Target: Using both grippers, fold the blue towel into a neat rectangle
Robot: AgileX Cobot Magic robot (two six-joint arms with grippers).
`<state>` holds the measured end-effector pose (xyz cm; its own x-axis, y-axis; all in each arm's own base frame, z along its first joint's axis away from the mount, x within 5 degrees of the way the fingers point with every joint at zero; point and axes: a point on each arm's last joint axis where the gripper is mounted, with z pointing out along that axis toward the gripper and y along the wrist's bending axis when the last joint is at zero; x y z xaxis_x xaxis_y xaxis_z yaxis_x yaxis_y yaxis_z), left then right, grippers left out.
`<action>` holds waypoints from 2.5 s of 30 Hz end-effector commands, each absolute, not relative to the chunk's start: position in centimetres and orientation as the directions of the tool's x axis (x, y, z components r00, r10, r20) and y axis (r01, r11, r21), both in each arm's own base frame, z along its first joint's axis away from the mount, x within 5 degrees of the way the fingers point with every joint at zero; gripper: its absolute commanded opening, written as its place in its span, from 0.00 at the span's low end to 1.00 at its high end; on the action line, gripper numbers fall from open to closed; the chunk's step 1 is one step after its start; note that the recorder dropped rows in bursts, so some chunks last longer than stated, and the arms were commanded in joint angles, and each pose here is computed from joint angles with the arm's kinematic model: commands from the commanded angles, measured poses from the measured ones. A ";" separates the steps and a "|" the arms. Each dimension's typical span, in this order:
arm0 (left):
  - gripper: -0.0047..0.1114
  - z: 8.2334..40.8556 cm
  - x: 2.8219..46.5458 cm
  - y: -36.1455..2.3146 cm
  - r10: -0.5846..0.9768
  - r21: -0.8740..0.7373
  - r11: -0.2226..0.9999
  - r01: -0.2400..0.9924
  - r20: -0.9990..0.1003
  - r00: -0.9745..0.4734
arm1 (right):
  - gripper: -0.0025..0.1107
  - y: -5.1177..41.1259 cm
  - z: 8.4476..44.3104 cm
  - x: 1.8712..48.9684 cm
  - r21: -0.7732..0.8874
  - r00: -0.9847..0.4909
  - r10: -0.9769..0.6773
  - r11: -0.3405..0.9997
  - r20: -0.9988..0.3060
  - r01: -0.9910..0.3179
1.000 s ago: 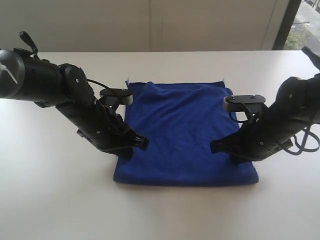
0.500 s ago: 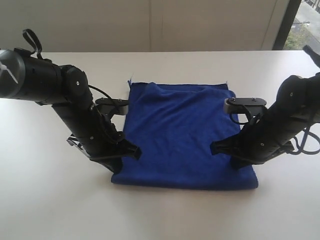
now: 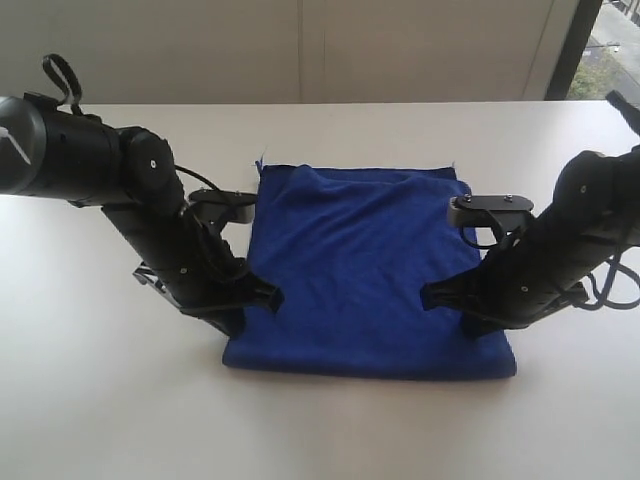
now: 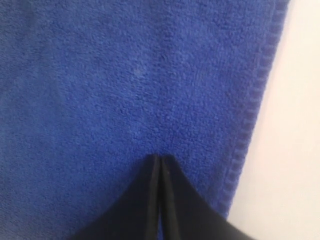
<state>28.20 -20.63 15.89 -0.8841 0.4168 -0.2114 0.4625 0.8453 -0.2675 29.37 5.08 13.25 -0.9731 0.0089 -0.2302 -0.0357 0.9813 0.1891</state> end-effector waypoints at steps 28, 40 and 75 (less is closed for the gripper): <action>0.04 13.0 27.2 -20.8 0.511 -0.310 0.810 0.497 -0.042 -0.859 | 0.02 5.1 15.0 29.6 0.166 -0.938 -0.015 0.983 -0.345 -0.077; 0.04 18.2 28.0 -20.6 0.454 -0.261 0.812 0.522 -0.278 -0.846 | 0.02 5.1 16.6 29.8 0.181 -0.919 0.019 0.982 -0.395 -0.057; 0.04 19.1 46.4 -18.8 0.234 -0.503 0.718 0.480 -0.475 -0.848 | 0.28 -0.5 15.8 44.3 0.217 -0.830 0.214 0.969 -0.515 0.115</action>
